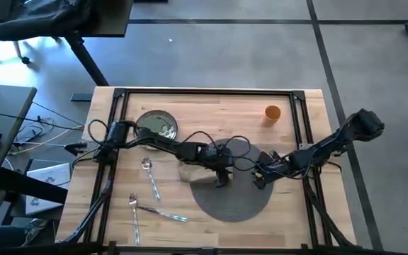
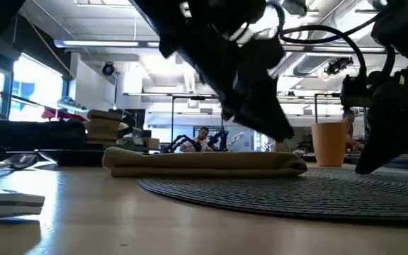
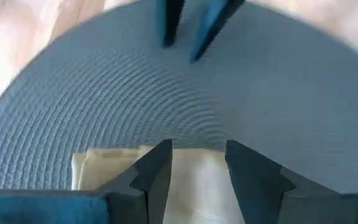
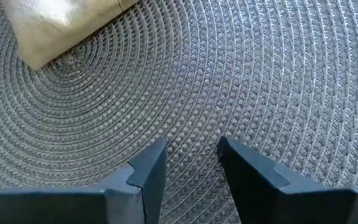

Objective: Set table place
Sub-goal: Fold the brown table napkin

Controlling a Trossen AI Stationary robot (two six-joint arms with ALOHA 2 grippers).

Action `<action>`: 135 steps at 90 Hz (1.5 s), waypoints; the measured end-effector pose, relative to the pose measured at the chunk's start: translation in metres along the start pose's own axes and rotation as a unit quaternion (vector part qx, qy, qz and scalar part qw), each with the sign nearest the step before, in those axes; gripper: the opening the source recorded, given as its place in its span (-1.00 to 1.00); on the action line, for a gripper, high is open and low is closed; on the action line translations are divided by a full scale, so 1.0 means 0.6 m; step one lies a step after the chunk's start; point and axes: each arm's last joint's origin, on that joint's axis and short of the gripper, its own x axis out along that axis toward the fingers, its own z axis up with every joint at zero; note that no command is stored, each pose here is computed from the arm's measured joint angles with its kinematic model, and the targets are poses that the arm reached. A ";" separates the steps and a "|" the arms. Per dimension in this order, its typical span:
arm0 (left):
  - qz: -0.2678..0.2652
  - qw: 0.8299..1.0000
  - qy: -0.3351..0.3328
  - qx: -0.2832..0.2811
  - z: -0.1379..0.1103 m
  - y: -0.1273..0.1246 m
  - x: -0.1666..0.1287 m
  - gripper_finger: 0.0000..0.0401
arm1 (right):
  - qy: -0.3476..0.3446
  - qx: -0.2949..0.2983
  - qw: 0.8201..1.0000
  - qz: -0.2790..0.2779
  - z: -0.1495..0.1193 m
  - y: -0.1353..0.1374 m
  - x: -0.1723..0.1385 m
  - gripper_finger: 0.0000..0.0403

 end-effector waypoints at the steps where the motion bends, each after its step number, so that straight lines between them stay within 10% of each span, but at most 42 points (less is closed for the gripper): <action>1: 0.001 1.000 0.002 -0.001 -0.002 0.002 0.002 -0.32 | -0.001 0.000 1.000 0.000 0.000 0.000 0.000 -0.31; 21: 0.008 1.000 0.009 -0.021 -0.017 0.035 0.034 -0.32 | -0.007 0.000 1.000 0.002 0.000 0.002 0.000 -0.31; 43: 0.131 0.990 0.037 -0.040 -0.025 0.072 0.029 -0.32 | -0.003 -0.003 1.000 0.006 -0.003 0.004 -0.001 -0.31; 89: 0.337 0.925 0.077 -0.160 -0.036 0.129 -0.026 -0.32 | 0.003 -0.011 1.000 0.011 -0.013 0.009 -0.005 -0.31; 114: 0.289 0.945 0.067 -0.136 0.021 0.115 -0.144 -0.32 | 0.003 -0.011 1.000 0.011 -0.013 0.009 -0.005 -0.31; 135: 0.140 0.962 0.221 -0.075 -0.059 0.091 -0.165 -0.32 | 0.001 -0.011 1.000 0.011 -0.013 0.009 -0.005 -0.31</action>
